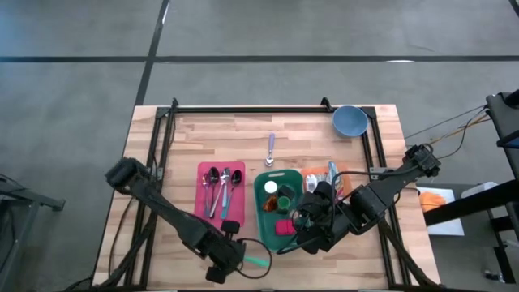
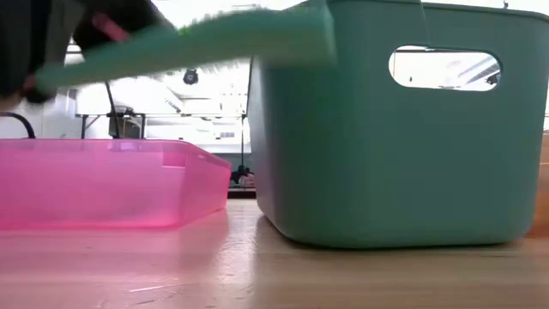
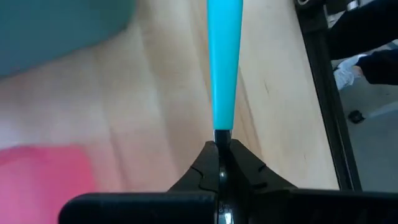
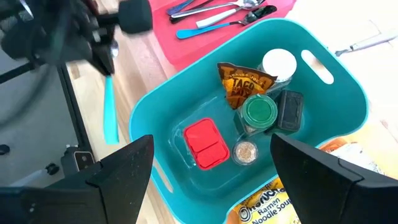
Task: Pick & Place Food Item
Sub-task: Put the light green spoon into the pink bin
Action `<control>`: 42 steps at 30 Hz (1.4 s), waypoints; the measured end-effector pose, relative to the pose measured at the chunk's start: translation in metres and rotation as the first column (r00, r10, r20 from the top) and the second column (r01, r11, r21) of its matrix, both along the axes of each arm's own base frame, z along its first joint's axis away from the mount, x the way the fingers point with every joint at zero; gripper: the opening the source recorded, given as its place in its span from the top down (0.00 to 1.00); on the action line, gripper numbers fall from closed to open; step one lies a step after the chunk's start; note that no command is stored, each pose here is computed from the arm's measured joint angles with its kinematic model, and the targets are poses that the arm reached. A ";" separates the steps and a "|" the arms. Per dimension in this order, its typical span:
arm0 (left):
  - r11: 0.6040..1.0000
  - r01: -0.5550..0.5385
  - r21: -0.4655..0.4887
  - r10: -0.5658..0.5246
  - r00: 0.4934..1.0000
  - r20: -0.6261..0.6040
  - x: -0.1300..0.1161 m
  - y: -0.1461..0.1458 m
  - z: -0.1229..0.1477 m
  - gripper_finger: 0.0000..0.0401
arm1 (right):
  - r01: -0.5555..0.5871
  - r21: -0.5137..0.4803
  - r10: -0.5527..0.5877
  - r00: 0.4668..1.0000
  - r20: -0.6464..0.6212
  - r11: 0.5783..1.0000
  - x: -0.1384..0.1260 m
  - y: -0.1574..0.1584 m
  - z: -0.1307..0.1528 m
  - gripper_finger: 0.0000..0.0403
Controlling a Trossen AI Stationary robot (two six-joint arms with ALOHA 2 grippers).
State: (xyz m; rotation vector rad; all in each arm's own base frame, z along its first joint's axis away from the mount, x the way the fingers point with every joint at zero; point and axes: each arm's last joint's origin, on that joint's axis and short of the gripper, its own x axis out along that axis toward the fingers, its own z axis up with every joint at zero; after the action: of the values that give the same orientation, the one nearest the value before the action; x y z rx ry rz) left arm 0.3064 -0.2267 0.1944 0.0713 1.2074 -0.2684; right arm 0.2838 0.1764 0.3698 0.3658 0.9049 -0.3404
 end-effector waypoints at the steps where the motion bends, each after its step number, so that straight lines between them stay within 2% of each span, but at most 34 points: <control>1: 1.000 -0.004 0.005 0.004 1.000 0.007 -0.003 0.003 0.007 1.00 | 0.000 0.000 0.000 1.000 0.000 1.000 0.000 0.000 0.000 0.21; 5: 0.999 -0.017 0.046 0.015 0.999 0.041 -0.019 0.018 0.042 1.00 | -0.002 -0.002 0.002 1.000 0.000 1.000 0.000 0.000 0.000 0.21; 9: 0.987 -0.004 0.162 0.000 1.000 0.026 -0.041 0.043 0.071 1.00 | -0.003 -0.001 0.003 1.000 0.002 1.000 0.000 0.000 0.000 0.21; 12: 0.960 0.047 0.278 -0.046 0.999 -0.008 -0.057 0.066 0.088 1.00 | -0.002 0.000 0.002 1.000 0.003 1.000 0.000 0.000 0.000 0.21; 14: 0.923 0.126 0.363 -0.127 0.992 -0.021 -0.064 0.079 0.094 1.00 | -0.003 0.000 0.003 1.000 0.005 1.000 0.000 0.000 0.000 0.21; 16: 0.874 0.237 0.425 -0.243 0.969 -0.042 -0.069 0.090 0.096 1.00 | -0.004 0.000 0.004 1.000 0.005 1.000 0.000 0.000 0.000 0.21; 19: 0.765 0.425 0.484 -0.425 0.898 -0.115 -0.073 0.104 0.094 1.00 | -0.004 0.000 0.004 1.000 0.006 1.000 0.001 0.000 0.000 0.21; 21: 0.673 0.540 0.505 -0.526 0.830 -0.186 -0.072 0.110 0.087 1.00 | -0.005 0.000 0.005 1.000 0.006 1.000 0.001 0.000 0.000 0.21; 25: 0.457 0.728 0.511 -0.690 0.653 -0.313 -0.071 0.117 0.072 1.00 | 0.000 0.004 0.000 1.000 0.008 1.000 0.001 0.000 0.000 0.21; 27: 0.397 0.764 0.509 -0.722 0.602 -0.340 -0.070 0.121 0.062 1.00 | 0.011 0.013 -0.011 1.000 0.010 1.000 0.001 0.000 0.000 0.21; 30: 0.366 0.770 0.523 -0.729 0.586 -0.353 -0.067 0.128 0.049 1.00 | 0.024 0.026 -0.024 1.000 0.010 0.999 0.001 0.001 0.000 0.21; 37: 0.361 0.777 0.516 -0.745 0.573 -0.341 -0.064 0.140 0.025 1.00 | 0.049 0.054 -0.049 0.999 0.010 0.997 0.000 0.002 0.000 0.21; 42: 0.405 0.761 0.506 -0.723 0.606 -0.332 -0.062 0.154 0.022 1.00 | 0.063 0.073 -0.064 0.998 0.007 0.995 0.000 0.002 0.000 0.21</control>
State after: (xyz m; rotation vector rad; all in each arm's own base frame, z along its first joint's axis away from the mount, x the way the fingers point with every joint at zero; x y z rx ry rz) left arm 0.2444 -0.0726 0.2168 1.2380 1.2150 -0.6656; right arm 0.2834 0.1786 0.3700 0.4636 0.8998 -0.3647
